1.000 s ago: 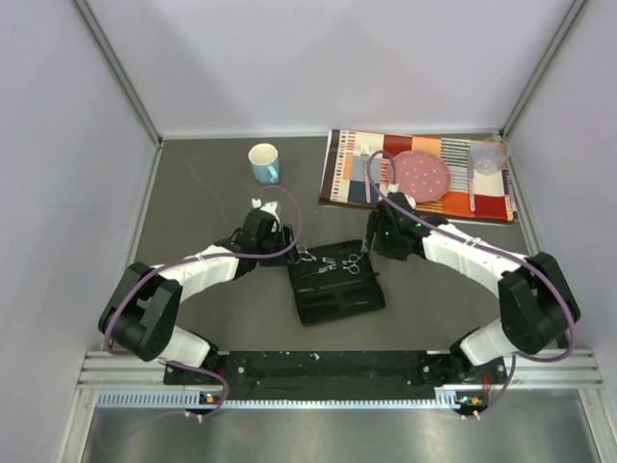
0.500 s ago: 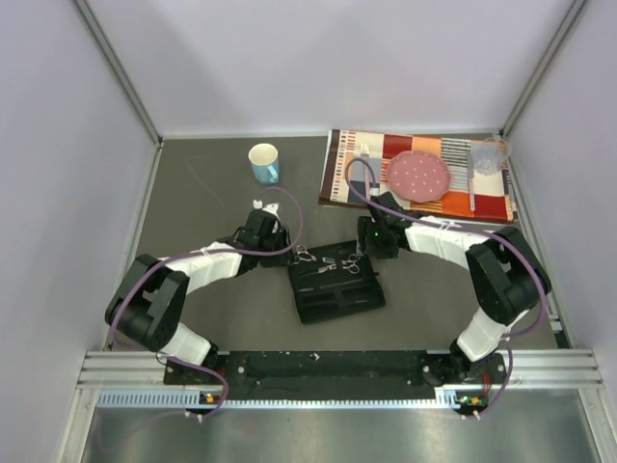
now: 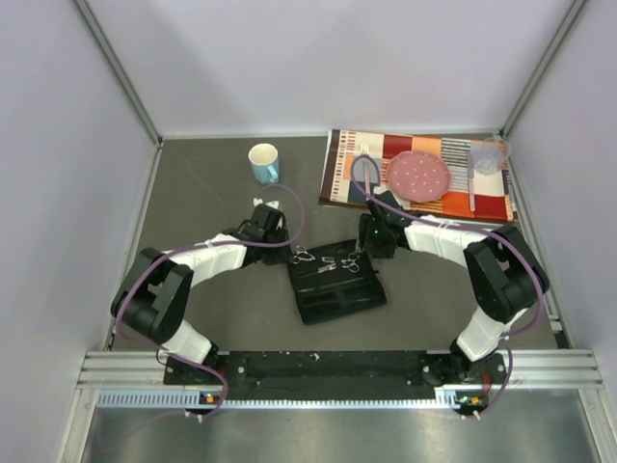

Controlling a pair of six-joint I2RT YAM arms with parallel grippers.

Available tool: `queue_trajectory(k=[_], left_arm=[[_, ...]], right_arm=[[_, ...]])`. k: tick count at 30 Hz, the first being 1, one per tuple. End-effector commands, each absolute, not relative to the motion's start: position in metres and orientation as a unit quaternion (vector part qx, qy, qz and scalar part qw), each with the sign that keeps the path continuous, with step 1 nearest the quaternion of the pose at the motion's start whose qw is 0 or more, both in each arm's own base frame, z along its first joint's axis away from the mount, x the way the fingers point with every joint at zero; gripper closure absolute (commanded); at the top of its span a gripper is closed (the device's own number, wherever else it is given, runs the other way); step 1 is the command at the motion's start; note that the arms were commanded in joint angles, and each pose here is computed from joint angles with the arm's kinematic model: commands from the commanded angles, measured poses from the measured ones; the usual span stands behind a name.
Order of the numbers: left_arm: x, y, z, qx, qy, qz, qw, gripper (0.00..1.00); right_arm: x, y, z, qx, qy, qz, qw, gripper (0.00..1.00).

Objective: Sort the hair-cutting tools
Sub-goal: Place the scissors in the hairdressing tool bag.

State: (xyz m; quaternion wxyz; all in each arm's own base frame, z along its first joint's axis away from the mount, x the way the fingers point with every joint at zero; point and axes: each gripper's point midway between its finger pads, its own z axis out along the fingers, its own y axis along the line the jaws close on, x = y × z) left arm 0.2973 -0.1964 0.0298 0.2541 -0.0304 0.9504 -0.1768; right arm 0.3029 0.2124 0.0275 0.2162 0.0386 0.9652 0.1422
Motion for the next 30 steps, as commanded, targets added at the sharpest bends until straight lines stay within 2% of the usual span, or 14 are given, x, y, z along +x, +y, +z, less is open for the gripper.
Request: queue_trajectory(k=[1, 5, 6, 8, 9, 12, 14, 15, 17, 20, 21, 26, 28, 30], left_arm=[[0.284, -0.171, 0.028, -0.099, 0.955, -0.130, 0.249, 0.81], [0.267, -0.160, 0.017, -0.133, 0.957, -0.112, 0.230, 0.94], [0.266, -0.156, 0.016, -0.143, 0.956, -0.106, 0.233, 0.94], [0.256, -0.147, 0.009, -0.153, 0.958, -0.091, 0.227, 0.96], [0.254, -0.141, 0.008, -0.164, 0.956, -0.079, 0.230, 0.96], [0.245, -0.133, 0.005, -0.170, 0.956, -0.068, 0.228, 0.94], [0.239, -0.130, 0.004, -0.171, 0.956, -0.068, 0.228, 0.92], [0.236, -0.130, 0.003, -0.171, 0.957, -0.070, 0.225, 0.87], [0.233, -0.131, 0.004, -0.170, 0.956, -0.079, 0.223, 0.80], [0.233, -0.135, 0.008, -0.169, 0.954, -0.093, 0.229, 0.74], [0.233, -0.135, 0.010, -0.170, 0.953, -0.096, 0.232, 0.74], [0.228, -0.138, 0.016, -0.177, 0.948, -0.115, 0.238, 0.78], [0.221, -0.132, 0.013, -0.189, 0.947, -0.109, 0.235, 0.81], [0.219, -0.131, 0.013, -0.192, 0.946, -0.108, 0.239, 0.82]], right_arm=[[0.291, 0.213, 0.004, 0.098, 0.972, 0.137, 0.166, 0.51], [0.281, 0.210, -0.006, 0.136, 0.972, 0.130, 0.142, 0.64], [0.279, 0.209, -0.008, 0.145, 0.971, 0.127, 0.140, 0.71], [0.270, 0.205, -0.014, 0.167, 0.970, 0.121, 0.128, 0.78], [0.268, 0.203, -0.017, 0.175, 0.970, 0.116, 0.125, 0.83], [0.260, 0.195, -0.026, 0.203, 0.967, 0.097, 0.121, 0.91], [0.257, 0.196, -0.029, 0.207, 0.966, 0.096, 0.122, 0.93], [0.257, 0.200, -0.027, 0.204, 0.965, 0.104, 0.125, 0.93], [0.260, 0.209, -0.022, 0.182, 0.967, 0.121, 0.134, 0.91], [0.271, 0.220, -0.011, 0.149, 0.966, 0.140, 0.155, 0.72], [0.272, 0.224, -0.006, 0.140, 0.966, 0.154, 0.155, 0.65], [0.277, 0.237, 0.010, 0.100, 0.964, 0.183, 0.163, 0.54], [0.282, 0.239, 0.014, 0.075, 0.966, 0.181, 0.170, 0.46], [0.281, 0.241, 0.013, 0.060, 0.967, 0.182, 0.166, 0.44]])
